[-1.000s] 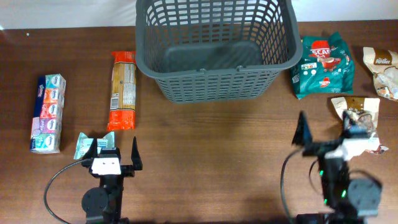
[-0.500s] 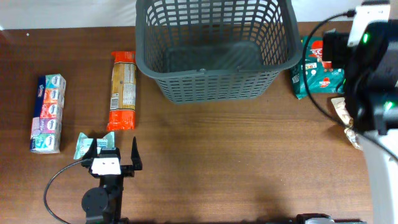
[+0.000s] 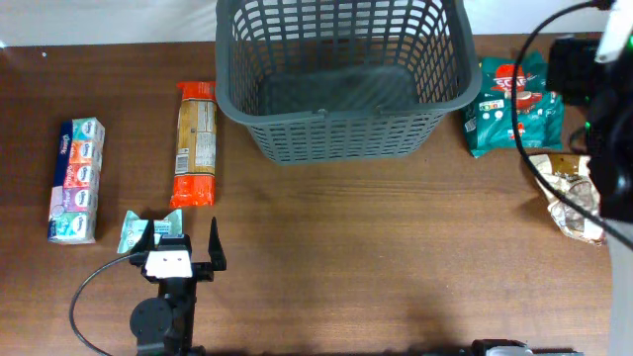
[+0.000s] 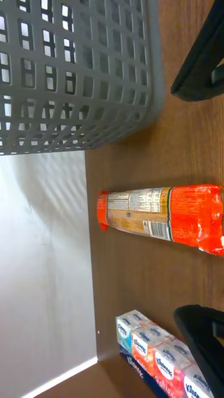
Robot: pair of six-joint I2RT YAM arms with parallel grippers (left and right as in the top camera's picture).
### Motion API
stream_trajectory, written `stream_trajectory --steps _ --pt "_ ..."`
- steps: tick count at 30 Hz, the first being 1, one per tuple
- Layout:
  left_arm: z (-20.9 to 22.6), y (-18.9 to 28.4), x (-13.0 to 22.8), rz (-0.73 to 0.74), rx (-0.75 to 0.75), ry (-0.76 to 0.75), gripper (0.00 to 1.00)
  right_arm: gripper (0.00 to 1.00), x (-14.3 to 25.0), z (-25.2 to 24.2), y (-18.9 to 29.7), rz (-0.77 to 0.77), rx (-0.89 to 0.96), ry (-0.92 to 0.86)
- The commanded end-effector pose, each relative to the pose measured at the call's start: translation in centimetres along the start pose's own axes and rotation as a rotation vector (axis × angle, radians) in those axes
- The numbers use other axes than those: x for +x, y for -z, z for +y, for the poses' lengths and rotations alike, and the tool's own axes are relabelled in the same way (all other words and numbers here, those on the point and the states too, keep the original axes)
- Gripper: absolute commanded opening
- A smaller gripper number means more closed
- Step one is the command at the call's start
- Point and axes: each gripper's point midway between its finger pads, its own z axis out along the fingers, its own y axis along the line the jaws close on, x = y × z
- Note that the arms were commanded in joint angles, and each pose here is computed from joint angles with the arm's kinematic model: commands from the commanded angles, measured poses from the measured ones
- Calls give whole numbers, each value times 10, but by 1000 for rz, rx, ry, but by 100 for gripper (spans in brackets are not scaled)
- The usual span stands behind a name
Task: Pack container
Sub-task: 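Move the right gripper up and right toward the green Nescafé bag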
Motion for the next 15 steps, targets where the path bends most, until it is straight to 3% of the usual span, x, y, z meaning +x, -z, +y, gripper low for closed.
stream_trajectory --steps 1,15 --pt "0 0 2 -2 -2 -16 99 99 -4 -12 14 -16 23 -37" --pt "0 0 2 -2 -3 -16 99 99 -55 -31 -4 -212 111 -146"
